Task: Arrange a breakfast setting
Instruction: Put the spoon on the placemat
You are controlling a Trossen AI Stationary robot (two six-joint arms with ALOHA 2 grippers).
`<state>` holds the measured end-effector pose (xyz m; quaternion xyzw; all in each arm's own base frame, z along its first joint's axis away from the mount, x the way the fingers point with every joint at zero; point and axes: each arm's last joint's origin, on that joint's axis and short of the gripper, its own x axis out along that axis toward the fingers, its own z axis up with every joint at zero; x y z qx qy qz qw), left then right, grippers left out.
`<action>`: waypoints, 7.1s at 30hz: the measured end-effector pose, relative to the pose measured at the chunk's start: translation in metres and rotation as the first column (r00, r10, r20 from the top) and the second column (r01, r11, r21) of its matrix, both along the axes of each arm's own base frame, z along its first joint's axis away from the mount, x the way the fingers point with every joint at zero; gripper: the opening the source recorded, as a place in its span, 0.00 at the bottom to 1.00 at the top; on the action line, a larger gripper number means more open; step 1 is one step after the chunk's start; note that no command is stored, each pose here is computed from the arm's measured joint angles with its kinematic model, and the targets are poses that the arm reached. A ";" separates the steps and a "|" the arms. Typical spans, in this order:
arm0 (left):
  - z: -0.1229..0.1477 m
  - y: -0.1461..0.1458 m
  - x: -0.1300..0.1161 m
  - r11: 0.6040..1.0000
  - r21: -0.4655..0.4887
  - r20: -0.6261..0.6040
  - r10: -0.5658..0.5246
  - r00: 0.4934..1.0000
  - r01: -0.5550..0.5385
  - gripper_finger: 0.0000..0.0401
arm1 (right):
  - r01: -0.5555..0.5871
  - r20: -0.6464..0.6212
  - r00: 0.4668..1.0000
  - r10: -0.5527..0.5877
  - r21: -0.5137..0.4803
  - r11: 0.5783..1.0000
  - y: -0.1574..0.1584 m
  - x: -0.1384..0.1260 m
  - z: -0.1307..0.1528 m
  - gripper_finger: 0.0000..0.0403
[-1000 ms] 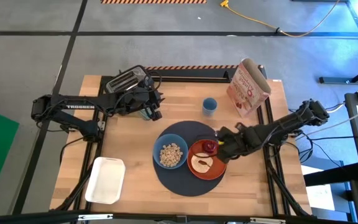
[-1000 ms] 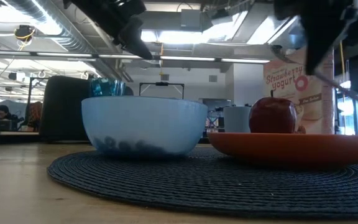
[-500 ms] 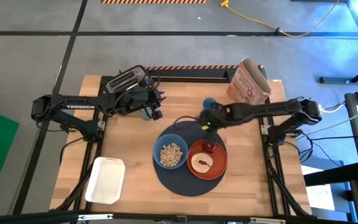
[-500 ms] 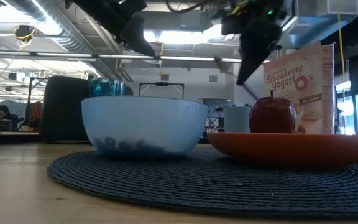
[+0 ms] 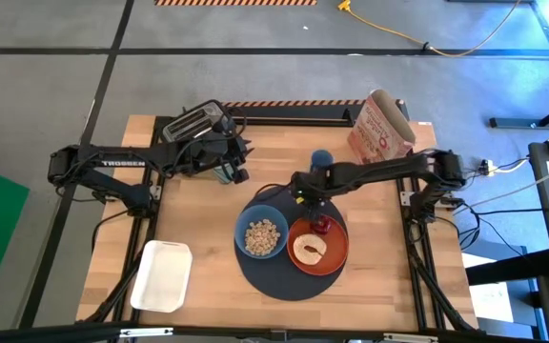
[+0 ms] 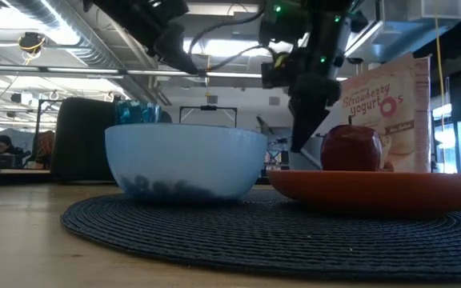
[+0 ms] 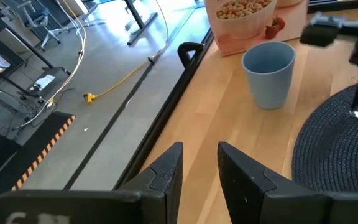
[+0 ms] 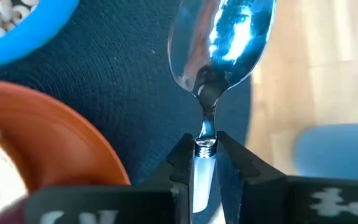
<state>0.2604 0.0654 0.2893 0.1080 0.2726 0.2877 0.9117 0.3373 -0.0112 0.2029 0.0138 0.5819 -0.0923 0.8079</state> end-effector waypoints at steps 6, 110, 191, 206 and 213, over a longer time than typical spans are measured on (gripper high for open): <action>0.000 0.000 0.000 1.000 -0.005 0.002 0.005 1.000 -0.005 0.24 | 0.064 -0.053 0.997 -0.062 0.032 0.997 -0.001 0.007 -0.022 0.08; 0.007 -0.009 -0.035 0.993 -0.105 -0.006 0.054 0.999 -0.054 0.24 | 0.230 0.222 0.946 -0.235 0.050 0.972 -0.032 -0.005 -0.078 0.14; -0.010 -0.078 0.040 0.731 0.334 -0.111 -0.596 0.795 0.595 0.01 | -0.331 0.739 0.673 -0.038 0.347 0.877 -0.010 -0.028 0.065 0.04; -0.011 -0.079 0.040 0.740 0.312 -0.100 -0.599 0.795 0.596 0.00 | -0.354 0.774 0.631 0.040 0.242 0.903 -0.006 -0.038 0.078 0.37; -0.011 -0.075 0.040 0.765 0.287 -0.074 -0.583 0.809 0.577 0.00 | -0.273 0.753 0.649 0.107 0.099 0.957 -0.010 -0.056 0.088 0.40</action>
